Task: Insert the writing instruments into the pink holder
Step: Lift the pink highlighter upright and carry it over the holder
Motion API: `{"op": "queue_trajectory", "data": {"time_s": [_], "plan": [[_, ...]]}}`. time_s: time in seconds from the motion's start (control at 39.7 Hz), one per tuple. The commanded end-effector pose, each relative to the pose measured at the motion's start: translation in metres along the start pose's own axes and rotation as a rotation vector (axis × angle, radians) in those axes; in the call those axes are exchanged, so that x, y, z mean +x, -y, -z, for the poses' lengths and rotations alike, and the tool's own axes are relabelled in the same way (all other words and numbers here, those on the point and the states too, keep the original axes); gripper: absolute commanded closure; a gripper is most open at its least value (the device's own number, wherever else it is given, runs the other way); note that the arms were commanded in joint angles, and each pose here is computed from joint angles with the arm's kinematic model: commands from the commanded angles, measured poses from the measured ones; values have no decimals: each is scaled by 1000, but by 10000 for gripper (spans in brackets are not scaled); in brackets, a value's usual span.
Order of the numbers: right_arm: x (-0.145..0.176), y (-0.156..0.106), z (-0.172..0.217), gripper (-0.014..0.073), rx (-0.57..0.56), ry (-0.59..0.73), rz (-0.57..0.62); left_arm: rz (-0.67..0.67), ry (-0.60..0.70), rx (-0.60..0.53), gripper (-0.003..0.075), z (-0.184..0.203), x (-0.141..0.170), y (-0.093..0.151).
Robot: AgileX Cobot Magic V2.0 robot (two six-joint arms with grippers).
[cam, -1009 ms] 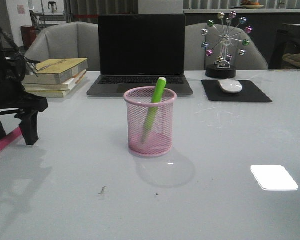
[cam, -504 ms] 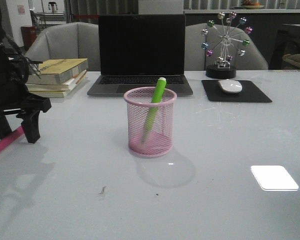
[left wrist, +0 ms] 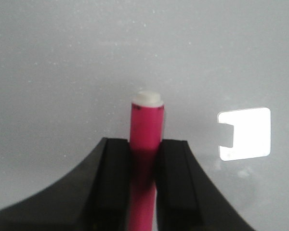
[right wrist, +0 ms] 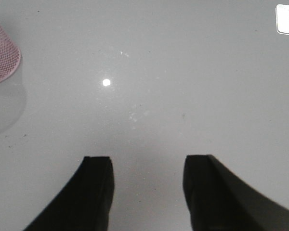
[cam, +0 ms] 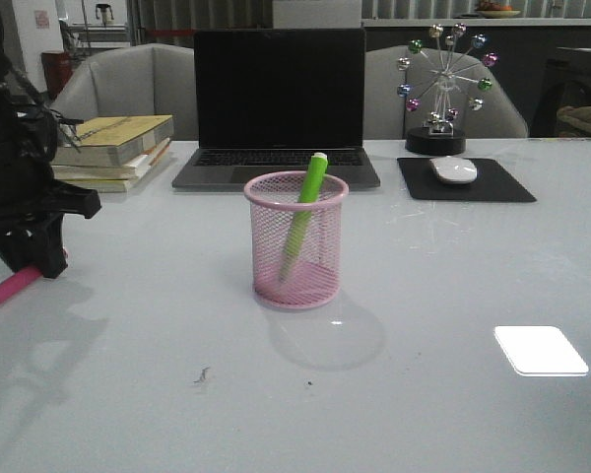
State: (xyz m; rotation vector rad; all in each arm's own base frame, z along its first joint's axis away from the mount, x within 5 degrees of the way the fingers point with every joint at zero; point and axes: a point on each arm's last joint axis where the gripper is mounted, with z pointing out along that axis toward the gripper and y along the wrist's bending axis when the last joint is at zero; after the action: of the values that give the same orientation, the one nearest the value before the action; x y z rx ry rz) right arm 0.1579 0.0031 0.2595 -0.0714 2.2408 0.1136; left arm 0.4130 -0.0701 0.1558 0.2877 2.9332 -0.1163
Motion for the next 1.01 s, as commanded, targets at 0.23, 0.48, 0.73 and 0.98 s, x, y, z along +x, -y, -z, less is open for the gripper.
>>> {"op": "queue_trajectory", "data": {"time_s": [0.23, 0.48, 0.73, 0.98], "plan": [[-14, 1, 7, 151, 15, 89, 6, 29, 353, 52, 622, 100, -16, 13], [-14, 1, 6, 151, 15, 87, 6, -21, 740, 106, 622, 186, -17, 36], [-14, 1, 6, 151, 15, 87, 6, -109, 980, 166, 622, 220, -15, 86], [-14, 1, 6, 151, 15, 87, 6, -180, 1216, 261, 622, 228, -9, 147]]}}
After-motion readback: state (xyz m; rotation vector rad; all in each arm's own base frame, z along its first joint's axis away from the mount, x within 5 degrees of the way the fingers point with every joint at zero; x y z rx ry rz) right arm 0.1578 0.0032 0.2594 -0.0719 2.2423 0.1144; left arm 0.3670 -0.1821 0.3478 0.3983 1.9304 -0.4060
